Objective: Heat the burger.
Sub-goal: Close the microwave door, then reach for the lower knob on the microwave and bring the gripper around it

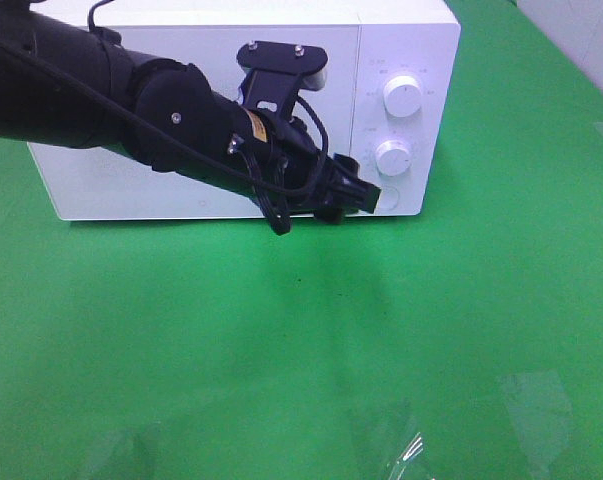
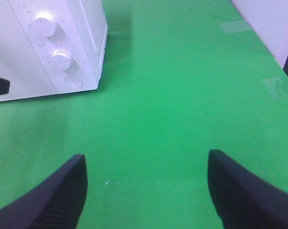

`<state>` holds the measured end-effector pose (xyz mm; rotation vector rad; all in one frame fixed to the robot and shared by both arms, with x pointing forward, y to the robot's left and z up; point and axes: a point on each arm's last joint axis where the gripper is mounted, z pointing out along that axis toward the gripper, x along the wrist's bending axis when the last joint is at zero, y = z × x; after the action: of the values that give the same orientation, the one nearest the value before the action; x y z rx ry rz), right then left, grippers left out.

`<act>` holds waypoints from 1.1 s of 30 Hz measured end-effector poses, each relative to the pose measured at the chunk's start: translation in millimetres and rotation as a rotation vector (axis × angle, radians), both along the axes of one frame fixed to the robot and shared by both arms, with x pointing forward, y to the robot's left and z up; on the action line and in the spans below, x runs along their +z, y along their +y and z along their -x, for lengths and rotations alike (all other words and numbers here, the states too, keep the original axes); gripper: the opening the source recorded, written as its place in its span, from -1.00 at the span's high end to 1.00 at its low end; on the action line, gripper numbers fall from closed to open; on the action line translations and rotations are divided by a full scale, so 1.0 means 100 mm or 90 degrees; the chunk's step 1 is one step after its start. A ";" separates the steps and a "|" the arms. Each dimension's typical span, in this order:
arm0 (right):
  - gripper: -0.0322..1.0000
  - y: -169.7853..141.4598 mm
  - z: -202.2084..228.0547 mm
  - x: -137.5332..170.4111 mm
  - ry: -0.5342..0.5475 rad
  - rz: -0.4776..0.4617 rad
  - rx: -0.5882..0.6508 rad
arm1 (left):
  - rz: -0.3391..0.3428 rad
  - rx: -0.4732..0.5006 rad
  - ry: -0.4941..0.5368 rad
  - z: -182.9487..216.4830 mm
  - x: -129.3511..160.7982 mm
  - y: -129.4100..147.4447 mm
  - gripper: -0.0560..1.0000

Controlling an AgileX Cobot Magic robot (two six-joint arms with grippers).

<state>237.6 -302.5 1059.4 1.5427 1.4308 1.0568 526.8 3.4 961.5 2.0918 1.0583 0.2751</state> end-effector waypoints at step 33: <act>-0.37 0.00 0.00 0.00 0.000 -0.001 0.000 | -0.148 0.085 0.305 0.40 0.96 1.22 -0.97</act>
<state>237.6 -302.5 1059.4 1.5436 1.4302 1.0574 486.5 125.2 1057.1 2.3635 1.5096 -0.0495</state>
